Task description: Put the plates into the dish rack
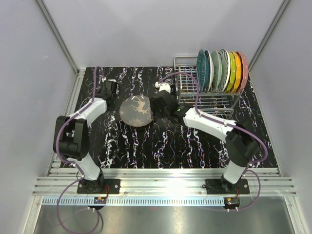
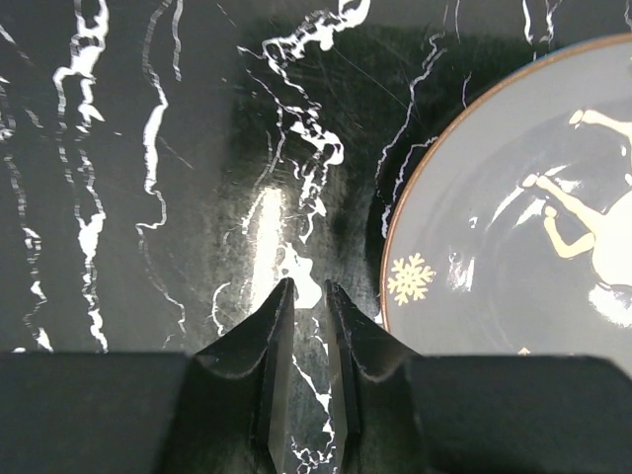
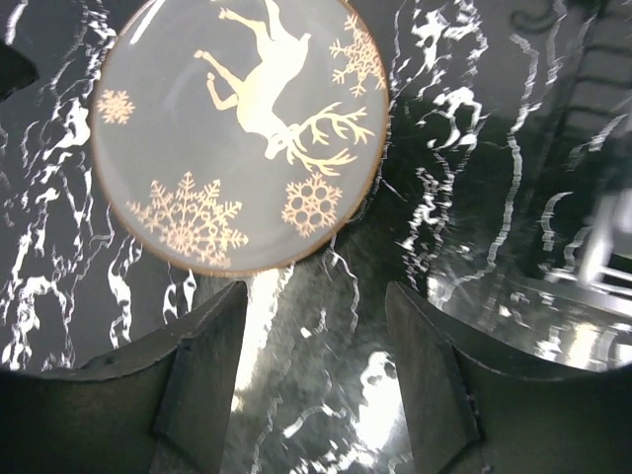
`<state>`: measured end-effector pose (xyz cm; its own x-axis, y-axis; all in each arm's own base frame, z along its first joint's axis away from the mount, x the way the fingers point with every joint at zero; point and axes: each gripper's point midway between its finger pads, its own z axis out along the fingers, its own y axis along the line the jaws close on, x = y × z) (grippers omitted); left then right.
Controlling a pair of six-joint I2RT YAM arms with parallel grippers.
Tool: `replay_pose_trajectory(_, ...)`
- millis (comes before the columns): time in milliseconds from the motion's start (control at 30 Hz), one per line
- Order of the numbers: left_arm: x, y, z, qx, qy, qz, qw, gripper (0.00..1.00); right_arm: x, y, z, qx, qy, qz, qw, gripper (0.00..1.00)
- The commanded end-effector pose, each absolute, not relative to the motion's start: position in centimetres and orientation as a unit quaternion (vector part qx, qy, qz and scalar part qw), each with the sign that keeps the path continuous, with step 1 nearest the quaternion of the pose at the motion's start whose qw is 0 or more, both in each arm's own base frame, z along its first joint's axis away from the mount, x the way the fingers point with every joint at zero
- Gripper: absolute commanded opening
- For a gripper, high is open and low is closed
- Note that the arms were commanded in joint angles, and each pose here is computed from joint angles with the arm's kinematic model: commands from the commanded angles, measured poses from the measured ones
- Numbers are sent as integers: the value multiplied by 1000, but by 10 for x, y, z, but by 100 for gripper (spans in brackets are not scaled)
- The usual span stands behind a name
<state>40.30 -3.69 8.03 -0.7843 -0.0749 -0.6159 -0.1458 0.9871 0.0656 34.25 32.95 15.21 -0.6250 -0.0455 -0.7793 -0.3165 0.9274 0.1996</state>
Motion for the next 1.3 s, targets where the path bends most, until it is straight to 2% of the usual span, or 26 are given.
replay_pose_trajectory(0, 420, -42, 90, -66, 936, 39, 344, 20, 362, 343, 158, -62, 884, 175, 428, 66)
replay_pose_trajectory(333, 419, -49, 69, -60, 946, 27, 317, 20, 401, 337, 129, -28, 896, 178, 405, 70)
replay_pose_trajectory(1267, 419, -70, 53, -25, 955, 27, 296, 19, 436, 350, 82, 28, 904, 245, 348, 74)
